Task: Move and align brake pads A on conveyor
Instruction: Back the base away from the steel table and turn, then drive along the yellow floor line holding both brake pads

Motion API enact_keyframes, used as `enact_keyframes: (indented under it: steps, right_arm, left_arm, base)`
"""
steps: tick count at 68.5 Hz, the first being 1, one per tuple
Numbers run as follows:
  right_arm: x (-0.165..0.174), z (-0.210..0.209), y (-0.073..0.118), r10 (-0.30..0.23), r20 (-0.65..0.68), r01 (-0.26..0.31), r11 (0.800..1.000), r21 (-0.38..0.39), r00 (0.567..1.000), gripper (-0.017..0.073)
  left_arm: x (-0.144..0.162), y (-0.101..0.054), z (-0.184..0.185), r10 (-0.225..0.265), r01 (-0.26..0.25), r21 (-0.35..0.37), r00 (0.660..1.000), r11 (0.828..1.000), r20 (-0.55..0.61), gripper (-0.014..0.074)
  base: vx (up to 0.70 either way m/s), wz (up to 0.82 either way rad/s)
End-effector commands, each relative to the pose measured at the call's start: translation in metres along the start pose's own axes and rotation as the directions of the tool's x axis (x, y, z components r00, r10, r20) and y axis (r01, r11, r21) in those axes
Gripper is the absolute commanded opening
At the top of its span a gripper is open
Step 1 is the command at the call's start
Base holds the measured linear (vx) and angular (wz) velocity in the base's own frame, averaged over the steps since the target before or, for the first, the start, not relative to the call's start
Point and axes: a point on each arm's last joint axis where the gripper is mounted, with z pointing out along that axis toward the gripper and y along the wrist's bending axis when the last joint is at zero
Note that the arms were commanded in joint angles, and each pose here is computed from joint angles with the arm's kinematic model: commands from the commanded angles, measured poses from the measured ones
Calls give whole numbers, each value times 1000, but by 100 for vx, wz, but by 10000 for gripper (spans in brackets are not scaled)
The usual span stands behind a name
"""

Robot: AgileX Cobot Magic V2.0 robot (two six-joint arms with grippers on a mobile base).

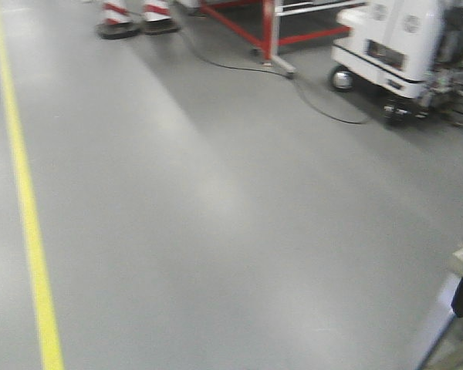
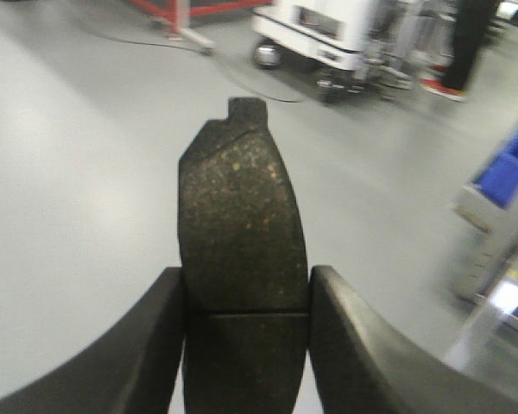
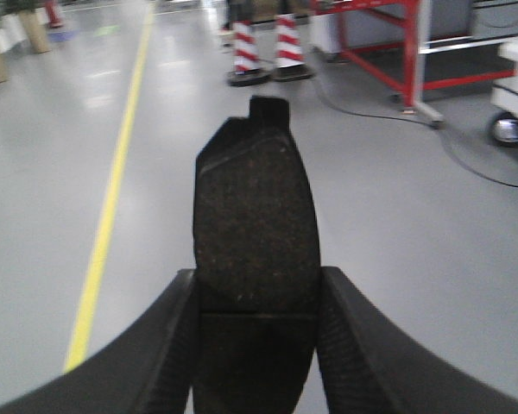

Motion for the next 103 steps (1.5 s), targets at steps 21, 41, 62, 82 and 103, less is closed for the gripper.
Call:
enact_keyframes:
  steps: [21, 41, 62, 82, 103]
  right_arm:
    - [-18, -3, 3, -14, 120, 17, 1000, -25, 993, -4]
    - [-18, -3, 3, -14, 120, 17, 1000, -25, 993, -4]
    - [-18, -3, 3, -14, 120, 17, 1000, -25, 993, -4]
    - [-18, -3, 3, -14, 120, 17, 1000, -25, 993, -4]
    - [-18, -3, 3, -14, 120, 17, 1000, -25, 993, -4]
  left_arm:
    - [-15, -4, -3, 3, -6, 32, 995, 999, 103, -7]
    - [-15, -4, -3, 3, -6, 32, 995, 999, 103, -7]
    - [-15, -4, -3, 3, -6, 32, 995, 999, 103, -7]
    - [-15, -4, -3, 3, -6, 32, 995, 999, 103, -7]
    - [-15, -4, -3, 3, -6, 32, 995, 999, 103, -7]
  base:
    - [-18, 74]
    - [-13, 51]
    - [-2, 35]
    - [8, 20]
    - [17, 16]
